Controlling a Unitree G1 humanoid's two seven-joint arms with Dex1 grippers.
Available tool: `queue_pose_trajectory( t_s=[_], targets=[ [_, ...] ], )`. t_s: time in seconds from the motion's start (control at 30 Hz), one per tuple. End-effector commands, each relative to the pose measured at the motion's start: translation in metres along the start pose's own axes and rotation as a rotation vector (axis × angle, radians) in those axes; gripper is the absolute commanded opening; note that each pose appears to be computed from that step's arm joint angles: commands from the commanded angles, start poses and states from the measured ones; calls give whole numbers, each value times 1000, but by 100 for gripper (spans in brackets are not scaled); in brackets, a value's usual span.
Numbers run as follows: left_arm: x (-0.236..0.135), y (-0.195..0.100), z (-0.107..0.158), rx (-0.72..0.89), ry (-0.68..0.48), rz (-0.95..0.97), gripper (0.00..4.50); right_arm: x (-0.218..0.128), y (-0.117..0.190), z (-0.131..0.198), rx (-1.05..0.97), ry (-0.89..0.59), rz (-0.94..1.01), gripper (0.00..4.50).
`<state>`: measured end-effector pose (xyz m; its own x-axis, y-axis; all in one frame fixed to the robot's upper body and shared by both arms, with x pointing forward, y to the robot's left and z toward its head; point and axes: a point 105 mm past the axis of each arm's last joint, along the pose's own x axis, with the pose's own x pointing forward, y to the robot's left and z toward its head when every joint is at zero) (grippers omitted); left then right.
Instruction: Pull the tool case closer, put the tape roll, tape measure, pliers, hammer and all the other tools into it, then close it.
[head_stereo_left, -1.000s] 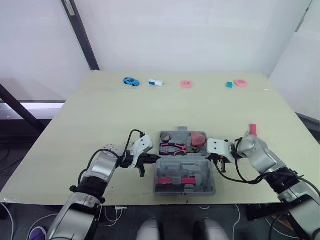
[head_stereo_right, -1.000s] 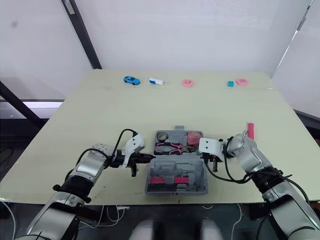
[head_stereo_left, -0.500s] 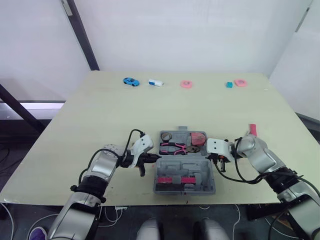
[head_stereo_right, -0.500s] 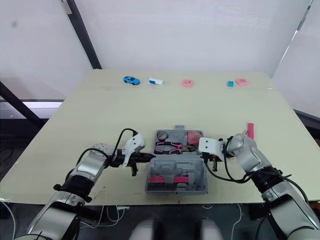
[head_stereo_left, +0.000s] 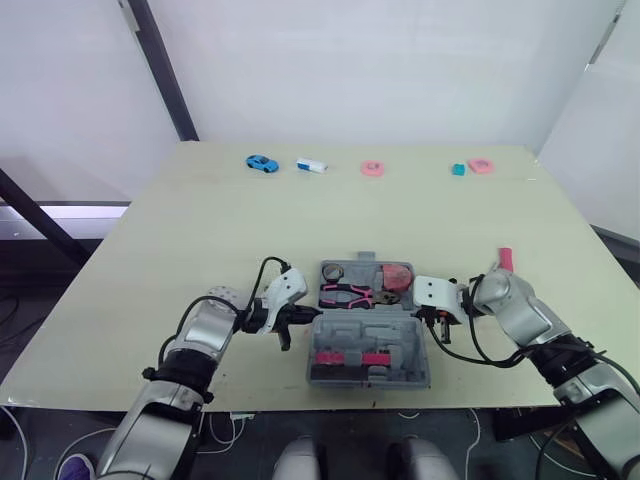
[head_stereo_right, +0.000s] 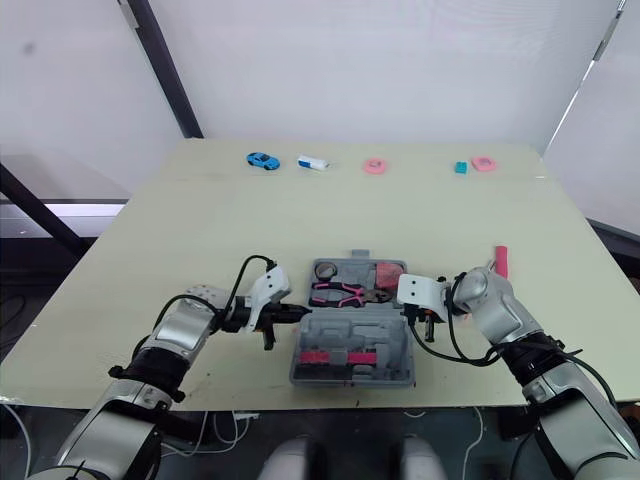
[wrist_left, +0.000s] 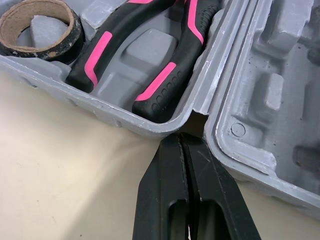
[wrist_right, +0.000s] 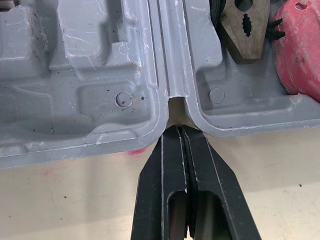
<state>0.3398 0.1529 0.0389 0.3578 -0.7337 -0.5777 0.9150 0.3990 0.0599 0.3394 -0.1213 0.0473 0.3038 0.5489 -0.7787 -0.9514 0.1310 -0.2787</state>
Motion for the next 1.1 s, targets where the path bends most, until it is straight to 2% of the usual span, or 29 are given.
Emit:
queue_pose_trajectory(
  t_s=[0.03,0.53,0.7,0.87,0.97,1.1],
  targets=[
    [8,0,11,36,-26,0,8,2,-3,8,-20,-16,-19,0],
    [5,-4,3,36,-22,-4,8,-4,-4,8,-5,-35,-32,0],
    [-7,-1,6,25,-84,52,8,-18,-8,9,48,-85,-72,0],
    [-37,-9,19,-32,-262,104,8,-54,-3,11,187,-300,-133,0],
    [-57,-14,16,-64,-316,157,8,-73,0,5,268,-421,-200,0],
    [-92,-23,12,-170,-457,226,8,-101,10,-4,322,-582,-294,0]
  ],
)
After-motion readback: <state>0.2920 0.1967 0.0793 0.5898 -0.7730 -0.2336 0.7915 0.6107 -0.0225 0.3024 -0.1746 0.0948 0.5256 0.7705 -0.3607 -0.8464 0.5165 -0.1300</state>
